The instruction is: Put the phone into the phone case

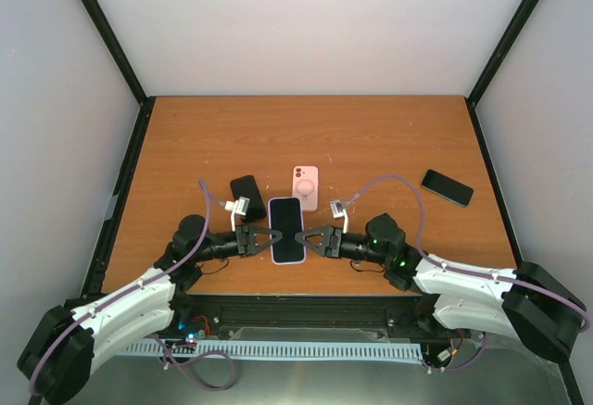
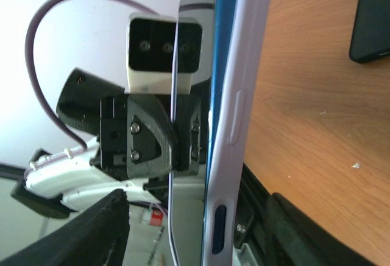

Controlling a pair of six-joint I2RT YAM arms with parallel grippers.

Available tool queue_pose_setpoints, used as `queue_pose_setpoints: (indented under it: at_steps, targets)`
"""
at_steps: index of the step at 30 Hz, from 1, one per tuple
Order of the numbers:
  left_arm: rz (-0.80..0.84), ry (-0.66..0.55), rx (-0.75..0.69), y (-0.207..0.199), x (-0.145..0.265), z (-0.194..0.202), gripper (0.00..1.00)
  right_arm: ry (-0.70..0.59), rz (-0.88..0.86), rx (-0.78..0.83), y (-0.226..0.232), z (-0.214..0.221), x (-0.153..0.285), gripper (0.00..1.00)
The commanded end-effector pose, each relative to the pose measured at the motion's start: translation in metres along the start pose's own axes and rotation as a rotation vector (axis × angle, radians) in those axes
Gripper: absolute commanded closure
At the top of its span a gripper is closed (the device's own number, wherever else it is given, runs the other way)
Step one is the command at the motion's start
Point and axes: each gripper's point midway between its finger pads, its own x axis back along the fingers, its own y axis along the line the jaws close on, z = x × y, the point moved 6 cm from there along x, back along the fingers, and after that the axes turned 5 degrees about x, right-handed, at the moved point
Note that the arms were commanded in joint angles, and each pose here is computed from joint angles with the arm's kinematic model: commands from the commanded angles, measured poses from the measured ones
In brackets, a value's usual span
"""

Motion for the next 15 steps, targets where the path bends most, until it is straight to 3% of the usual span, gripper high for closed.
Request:
queue_pose_setpoints:
  at_steps: [1, 4, 12, 15]
  targets:
    - [0.099, -0.02, -0.162, -0.035, 0.0, -0.008, 1.0, 0.062, -0.024, 0.013, 0.003, 0.01, 0.004, 0.37]
    - [0.107, -0.024, -0.186, -0.038, -0.001, -0.009, 1.0, 0.078, -0.032, 0.004, 0.003, 0.013, 0.005, 0.39]
    - [0.056, -0.042, -0.186, -0.028, -0.002, -0.012, 1.0, 0.118, -0.084, -0.032, 0.01, 0.014, 0.001, 0.59]
    - [-0.015, -0.071, -0.163, -0.017, -0.002, -0.014, 1.0, 0.126, -0.06, -0.069, 0.006, 0.015, 0.0, 0.77]
